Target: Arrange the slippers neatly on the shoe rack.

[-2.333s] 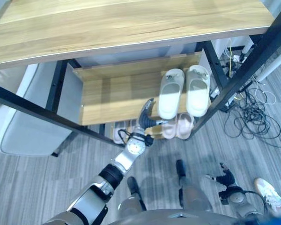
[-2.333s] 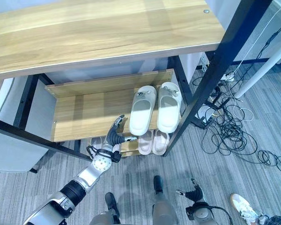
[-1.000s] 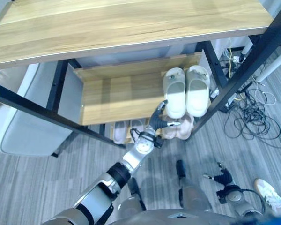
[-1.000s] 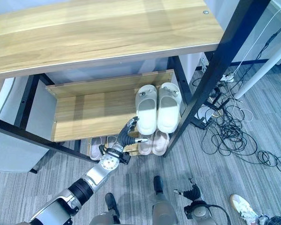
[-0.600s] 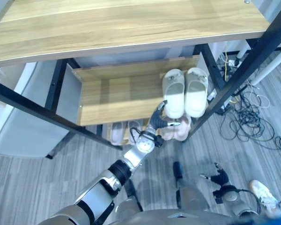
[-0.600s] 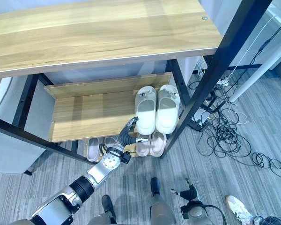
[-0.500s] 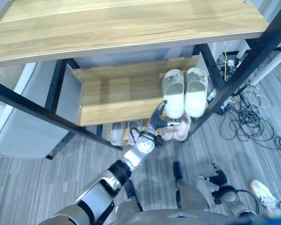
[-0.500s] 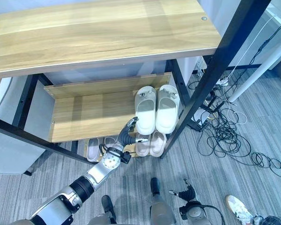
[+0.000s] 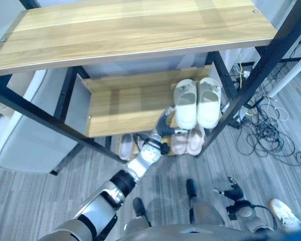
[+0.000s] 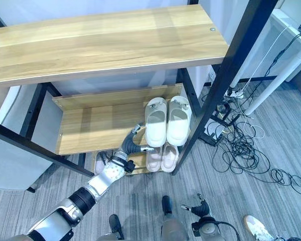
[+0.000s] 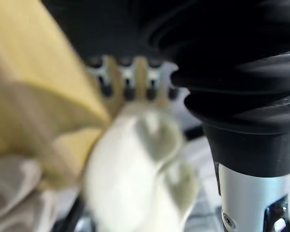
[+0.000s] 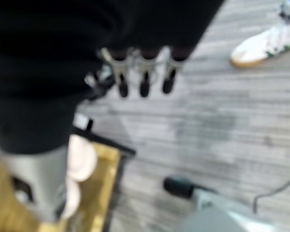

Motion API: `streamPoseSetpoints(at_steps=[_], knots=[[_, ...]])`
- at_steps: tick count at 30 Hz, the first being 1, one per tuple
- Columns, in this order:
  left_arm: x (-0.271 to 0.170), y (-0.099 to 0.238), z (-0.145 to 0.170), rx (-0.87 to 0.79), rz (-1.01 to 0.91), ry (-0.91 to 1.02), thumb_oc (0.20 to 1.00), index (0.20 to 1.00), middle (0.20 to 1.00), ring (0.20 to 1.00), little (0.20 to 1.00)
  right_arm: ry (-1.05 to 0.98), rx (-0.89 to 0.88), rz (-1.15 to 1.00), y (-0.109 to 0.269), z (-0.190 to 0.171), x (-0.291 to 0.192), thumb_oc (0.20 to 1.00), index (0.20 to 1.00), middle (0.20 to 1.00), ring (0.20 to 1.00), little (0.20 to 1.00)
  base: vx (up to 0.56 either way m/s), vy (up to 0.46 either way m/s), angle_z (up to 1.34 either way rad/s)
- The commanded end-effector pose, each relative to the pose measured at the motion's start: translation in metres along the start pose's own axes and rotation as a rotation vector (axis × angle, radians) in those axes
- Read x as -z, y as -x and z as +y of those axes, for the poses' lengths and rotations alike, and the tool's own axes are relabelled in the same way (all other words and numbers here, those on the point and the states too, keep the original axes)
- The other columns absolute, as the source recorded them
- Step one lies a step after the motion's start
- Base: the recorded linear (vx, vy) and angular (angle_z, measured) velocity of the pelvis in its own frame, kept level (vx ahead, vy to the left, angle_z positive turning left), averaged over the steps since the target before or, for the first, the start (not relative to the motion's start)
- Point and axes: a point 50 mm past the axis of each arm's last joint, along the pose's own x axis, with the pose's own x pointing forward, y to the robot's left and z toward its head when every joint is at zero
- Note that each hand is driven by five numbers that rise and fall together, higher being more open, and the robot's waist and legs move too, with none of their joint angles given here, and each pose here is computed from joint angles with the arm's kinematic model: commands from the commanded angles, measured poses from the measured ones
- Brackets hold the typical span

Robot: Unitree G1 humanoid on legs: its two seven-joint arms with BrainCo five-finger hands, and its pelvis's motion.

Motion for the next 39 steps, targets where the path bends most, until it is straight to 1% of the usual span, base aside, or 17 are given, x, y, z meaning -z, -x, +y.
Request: streamPoseSetpoints(at_steps=[1,7,8,10,13,16,18,21,24,25,27,31,32,35,37,38,39], knots=[[-0.041,-0.011,0.012,-0.054,-0.194,0.029,1.000,1.000,1.000,1.000,1.000,-0.001,0.041,-0.030,-0.004,-0.012,-0.007,1.000,1.000,1.000,1.000,1.000,0.00,0.000,0.00],[-0.037,0.001,0.031,-0.081,-0.208,0.027,1.000,1.000,1.000,1.000,1.000,-0.006,0.042,-0.007,-0.004,-0.013,-0.003,1.000,1.000,1.000,1.000,1.000,0.00,0.000,0.00],[-0.045,0.013,0.046,-0.106,-0.275,0.037,1.000,1.000,1.000,1.000,1.000,-0.015,0.051,0.000,-0.004,-0.014,-0.001,1.000,1.000,1.000,1.000,1.000,0.00,0.000,0.00],[-0.043,0.035,0.061,-0.113,-0.304,0.043,1.000,1.000,1.000,1.000,1.000,-0.031,0.065,0.006,-0.003,-0.018,0.002,1.000,1.000,1.000,1.000,1.000,0.00,0.016,-0.05],[-0.029,0.074,0.084,-0.122,-0.264,0.090,1.000,1.000,1.000,1.000,1.000,-0.035,0.093,0.024,-0.001,-0.025,0.009,1.000,1.000,1.000,1.000,1.000,-0.01,0.016,0.00],[-0.019,0.108,0.096,-0.107,-0.202,0.147,1.000,1.000,1.000,1.000,1.000,-0.021,0.106,0.052,0.002,-0.032,0.019,1.000,1.000,1.000,1.000,1.000,-0.01,0.026,0.07],[-0.018,0.113,0.099,-0.100,-0.192,0.161,1.000,1.000,1.000,1.000,1.000,-0.019,0.110,0.060,0.003,-0.034,0.022,1.000,1.000,1.000,1.000,1.000,0.00,0.016,0.13],[-0.005,0.144,0.107,-0.052,-0.086,0.254,1.000,1.000,1.000,1.000,1.000,-0.018,0.115,0.103,0.009,-0.039,0.037,1.000,1.000,1.000,1.000,1.000,0.01,0.015,0.11],[0.008,0.152,0.105,-0.017,-0.009,0.267,1.000,1.000,1.000,1.000,1.000,-0.014,0.109,0.109,0.010,-0.040,0.039,1.000,1.000,1.000,1.000,1.000,0.00,0.009,0.04],[0.028,0.159,0.102,0.013,0.095,0.229,1.000,1.000,1.000,1.000,1.000,-0.014,0.106,0.103,0.009,-0.040,0.037,1.000,1.000,1.000,1.000,1.000,0.00,0.010,0.03],[0.038,0.162,0.100,0.033,0.144,0.193,1.000,1.000,1.000,1.000,1.000,-0.015,0.105,0.099,0.009,-0.041,0.037,1.000,1.000,1.000,1.000,1.000,0.00,0.000,0.00],[0.110,0.198,0.084,0.159,0.513,0.014,1.000,1.000,1.000,1.000,1.000,-0.009,0.100,0.082,0.006,-0.045,0.032,1.000,1.000,1.000,1.000,1.000,0.00,0.008,0.00],[0.132,0.216,0.077,0.198,0.635,-0.021,1.000,1.000,1.000,1.000,1.000,-0.007,0.098,0.084,0.005,-0.046,0.032,1.000,1.000,1.000,1.000,1.000,0.02,0.033,-0.03],[0.182,0.269,0.059,0.201,0.988,-0.041,1.000,1.000,1.000,1.000,1.000,0.005,0.089,0.117,0.006,-0.052,0.039,1.000,1.000,1.000,1.000,1.000,0.02,0.036,-0.04],[0.203,0.311,0.051,0.163,1.252,-0.085,1.000,1.000,1.000,1.000,1.000,0.021,0.086,0.155,0.007,-0.057,0.045,1.000,1.000,1.000,1.000,1.000,0.01,0.039,0.00],[0.204,0.311,0.050,0.162,1.252,-0.085,1.000,1.000,1.000,1.000,1.000,0.021,0.086,0.155,0.007,-0.057,0.045,1.000,1.000,1.000,1.000,1.000,-0.01,0.047,0.00],[0.209,0.335,0.057,0.132,1.406,-0.172,1.000,1.000,1.000,1.000,1.000,0.030,0.097,0.194,0.008,-0.062,0.051,1.000,1.000,1.000,1.000,1.000,-0.01,0.040,0.00]])
